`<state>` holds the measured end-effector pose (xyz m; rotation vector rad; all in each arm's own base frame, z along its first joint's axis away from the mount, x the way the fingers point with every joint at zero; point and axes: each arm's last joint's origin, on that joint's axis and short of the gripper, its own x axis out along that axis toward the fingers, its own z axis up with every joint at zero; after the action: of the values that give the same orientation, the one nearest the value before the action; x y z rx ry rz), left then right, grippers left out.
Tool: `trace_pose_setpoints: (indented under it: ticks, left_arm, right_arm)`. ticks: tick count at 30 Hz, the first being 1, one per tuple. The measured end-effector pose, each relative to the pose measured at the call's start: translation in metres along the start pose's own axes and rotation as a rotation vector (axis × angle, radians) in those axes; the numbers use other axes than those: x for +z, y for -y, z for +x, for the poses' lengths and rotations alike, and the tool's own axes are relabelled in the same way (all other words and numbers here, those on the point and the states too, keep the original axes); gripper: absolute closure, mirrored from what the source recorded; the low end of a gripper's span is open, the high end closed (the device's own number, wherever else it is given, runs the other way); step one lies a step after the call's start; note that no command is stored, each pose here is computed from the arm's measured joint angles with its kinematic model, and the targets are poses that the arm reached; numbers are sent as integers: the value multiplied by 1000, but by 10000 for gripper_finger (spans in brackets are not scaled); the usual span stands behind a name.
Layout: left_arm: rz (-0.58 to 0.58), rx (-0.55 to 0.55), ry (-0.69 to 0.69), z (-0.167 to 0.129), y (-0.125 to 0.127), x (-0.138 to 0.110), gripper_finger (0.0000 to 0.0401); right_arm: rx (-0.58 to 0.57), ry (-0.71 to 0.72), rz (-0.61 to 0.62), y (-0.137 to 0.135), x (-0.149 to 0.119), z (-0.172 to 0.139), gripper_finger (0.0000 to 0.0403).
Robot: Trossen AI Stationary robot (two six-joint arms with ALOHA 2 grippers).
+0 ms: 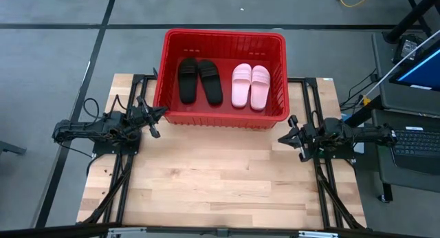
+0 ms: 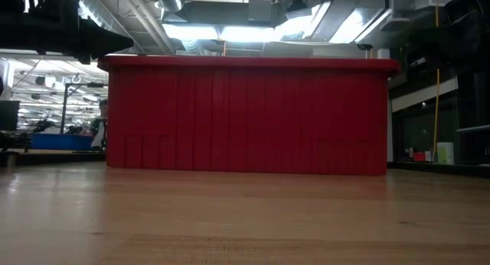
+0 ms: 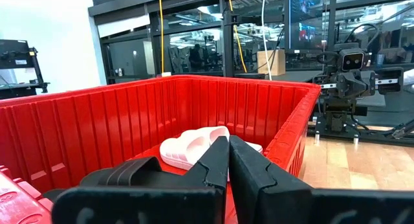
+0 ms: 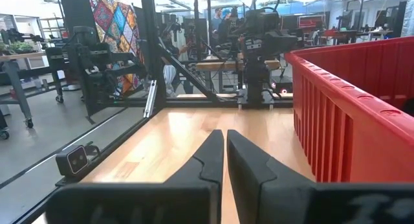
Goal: Pick and place slides into bin
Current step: Return to Home Position
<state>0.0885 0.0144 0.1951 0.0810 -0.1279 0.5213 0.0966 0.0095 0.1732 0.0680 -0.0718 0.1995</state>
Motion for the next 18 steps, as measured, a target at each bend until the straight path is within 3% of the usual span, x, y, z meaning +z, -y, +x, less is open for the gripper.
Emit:
trace_pose_setpoints:
  ticks: [18]
  left_arm:
    - [0, 0, 0, 0, 0, 0, 394]
  right_arm:
    - [0, 0, 1, 0, 0, 0, 379]
